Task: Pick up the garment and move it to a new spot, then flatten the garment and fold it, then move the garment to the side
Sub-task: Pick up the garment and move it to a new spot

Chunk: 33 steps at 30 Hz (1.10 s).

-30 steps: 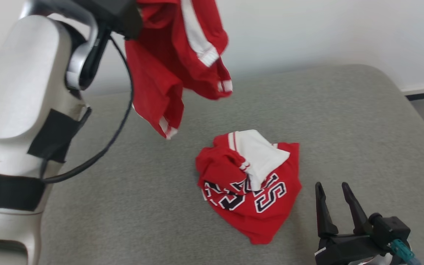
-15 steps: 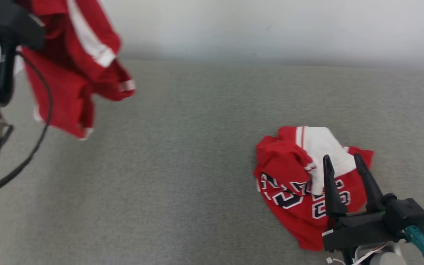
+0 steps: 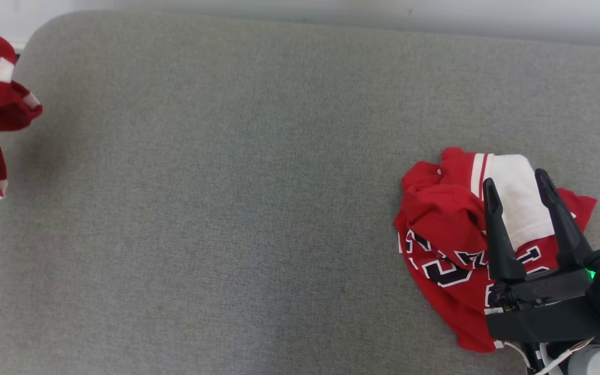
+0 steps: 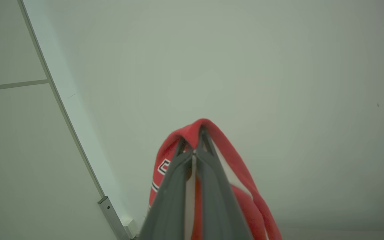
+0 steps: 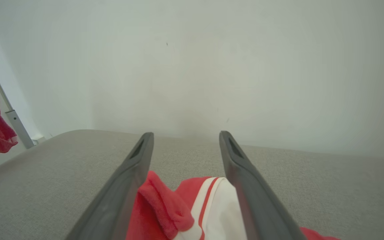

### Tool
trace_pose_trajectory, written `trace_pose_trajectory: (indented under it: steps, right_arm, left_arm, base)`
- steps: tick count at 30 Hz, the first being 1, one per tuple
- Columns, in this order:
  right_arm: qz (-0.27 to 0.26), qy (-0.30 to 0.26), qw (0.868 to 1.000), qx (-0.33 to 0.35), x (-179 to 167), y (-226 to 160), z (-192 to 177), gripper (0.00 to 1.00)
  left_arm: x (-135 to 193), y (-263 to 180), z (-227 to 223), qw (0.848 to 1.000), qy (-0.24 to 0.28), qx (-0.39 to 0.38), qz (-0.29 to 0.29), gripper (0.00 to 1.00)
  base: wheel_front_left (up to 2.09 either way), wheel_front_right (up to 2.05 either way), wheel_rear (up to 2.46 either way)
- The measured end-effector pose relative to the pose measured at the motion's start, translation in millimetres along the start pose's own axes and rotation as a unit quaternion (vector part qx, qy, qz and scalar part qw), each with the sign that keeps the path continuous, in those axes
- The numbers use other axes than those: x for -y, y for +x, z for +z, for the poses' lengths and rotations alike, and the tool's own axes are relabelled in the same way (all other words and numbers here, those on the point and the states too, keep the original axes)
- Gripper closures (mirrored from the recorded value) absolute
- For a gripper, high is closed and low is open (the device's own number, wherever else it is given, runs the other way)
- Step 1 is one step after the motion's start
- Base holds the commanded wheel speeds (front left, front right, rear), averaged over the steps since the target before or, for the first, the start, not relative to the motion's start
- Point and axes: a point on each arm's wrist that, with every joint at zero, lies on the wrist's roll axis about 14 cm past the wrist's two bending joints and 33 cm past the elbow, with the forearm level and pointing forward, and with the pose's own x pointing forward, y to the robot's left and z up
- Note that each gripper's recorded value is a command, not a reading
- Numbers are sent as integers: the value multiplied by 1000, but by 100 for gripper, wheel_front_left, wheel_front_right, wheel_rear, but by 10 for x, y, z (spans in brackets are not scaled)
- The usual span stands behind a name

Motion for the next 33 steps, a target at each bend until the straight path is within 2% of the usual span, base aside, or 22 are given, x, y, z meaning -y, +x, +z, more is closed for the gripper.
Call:
trace_pose_trajectory:
  steps: [5,11,15,22,29,30,31,33]
  right_arm:
    - [7,-6,1000,-4,10,44,-7,0]
    - [11,-12,1000,-10,36,72,-34,0]
    - [10,-21,1000,-12,79,81,-38,0]
    - [5,-38,999,-9,164,85,13,0]
    - [-1,-49,999,-17,237,62,0,0]
    - [-1,-49,999,-16,237,62,5,0]
    - [0,-49,999,-15,233,62,10,0]
    - [1,-47,999,-13,217,65,17,0]
  left_arm:
    - [-22,69,-237,1000,13,-22,3,100]
    - [38,87,-582,998,1,-57,10,100]
    - [171,-42,-1119,993,-16,-118,13,100]
    - [506,-581,-2203,964,-42,-264,10,100]
    - [734,-1137,-2854,924,-67,-377,14,100]
    - [734,-1168,-2881,922,-67,-380,17,63]
    - [714,-1172,-2882,923,-65,-378,22,0]
    - [679,-1145,-2845,927,-69,-367,29,0]
  base:
    - [0,0,0]
    - [0,0,0]
    - [0,0,0]
    - [0,0,0]
    - [0,0,0]
    - [0,0,0]
    - [0,0,0]
    - [0,0,0]
